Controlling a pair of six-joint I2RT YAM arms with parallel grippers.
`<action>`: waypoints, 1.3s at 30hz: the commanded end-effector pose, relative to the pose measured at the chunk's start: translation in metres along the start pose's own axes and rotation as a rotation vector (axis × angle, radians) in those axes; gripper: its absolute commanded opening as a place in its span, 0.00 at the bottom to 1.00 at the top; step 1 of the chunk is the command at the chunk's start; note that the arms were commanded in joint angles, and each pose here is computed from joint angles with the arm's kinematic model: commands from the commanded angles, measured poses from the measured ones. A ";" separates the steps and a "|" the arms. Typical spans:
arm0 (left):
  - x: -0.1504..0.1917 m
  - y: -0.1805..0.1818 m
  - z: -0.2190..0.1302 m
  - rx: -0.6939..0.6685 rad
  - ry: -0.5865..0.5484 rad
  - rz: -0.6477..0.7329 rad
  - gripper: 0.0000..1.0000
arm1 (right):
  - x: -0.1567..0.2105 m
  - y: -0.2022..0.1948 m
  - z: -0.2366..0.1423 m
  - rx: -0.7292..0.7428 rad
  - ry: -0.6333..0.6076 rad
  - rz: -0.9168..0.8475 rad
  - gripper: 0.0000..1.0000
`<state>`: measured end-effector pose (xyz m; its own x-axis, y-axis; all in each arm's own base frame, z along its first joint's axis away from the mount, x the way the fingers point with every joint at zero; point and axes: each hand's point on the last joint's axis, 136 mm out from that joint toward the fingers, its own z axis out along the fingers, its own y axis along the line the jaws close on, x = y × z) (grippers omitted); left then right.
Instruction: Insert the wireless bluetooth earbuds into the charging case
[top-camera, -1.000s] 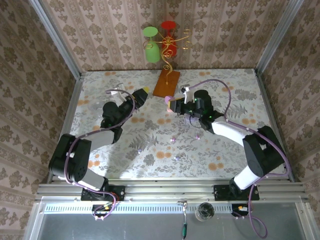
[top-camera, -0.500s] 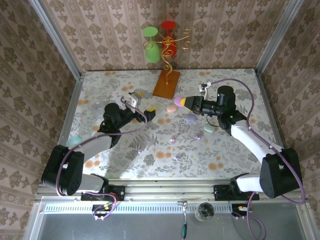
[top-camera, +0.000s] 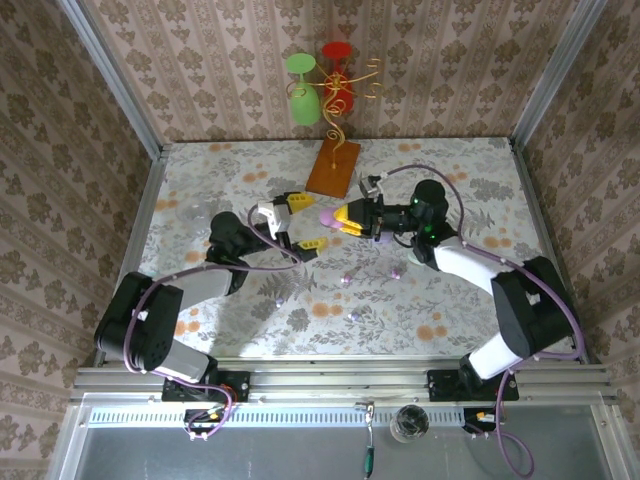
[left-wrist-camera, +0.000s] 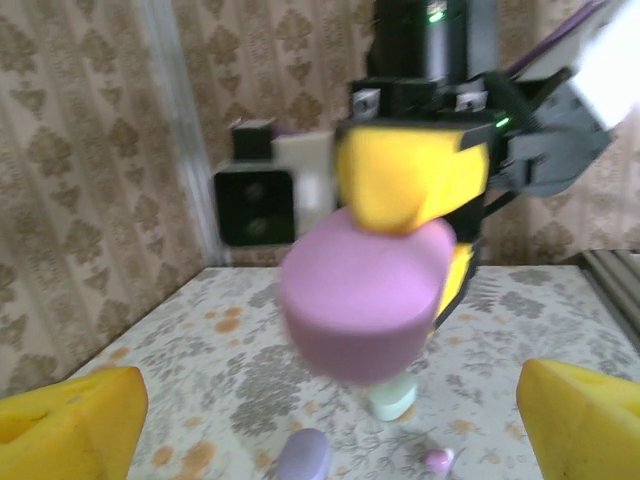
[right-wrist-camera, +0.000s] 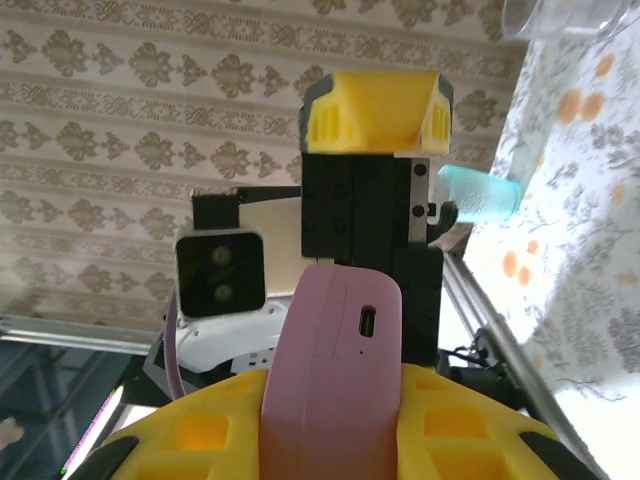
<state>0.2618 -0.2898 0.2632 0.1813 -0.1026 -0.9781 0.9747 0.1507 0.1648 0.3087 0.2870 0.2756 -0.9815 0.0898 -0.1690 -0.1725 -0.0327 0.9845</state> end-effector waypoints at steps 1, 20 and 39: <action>-0.026 -0.018 0.005 0.115 -0.069 0.070 0.92 | 0.004 0.041 0.011 -0.130 0.061 -0.066 0.00; -0.025 -0.020 0.009 0.179 -0.058 -0.012 0.51 | 0.006 0.038 0.020 -0.152 0.102 -0.065 0.00; -0.017 -0.014 0.002 0.125 -0.042 -0.041 0.39 | -0.028 0.009 -0.006 -0.040 -0.080 -0.065 0.62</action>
<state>0.2489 -0.2959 0.2773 0.1354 -0.1444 -0.9802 0.9908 0.0257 0.1330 0.3251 0.2893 0.2866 -0.9806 0.0901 -0.1738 -0.1826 -0.1007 0.9780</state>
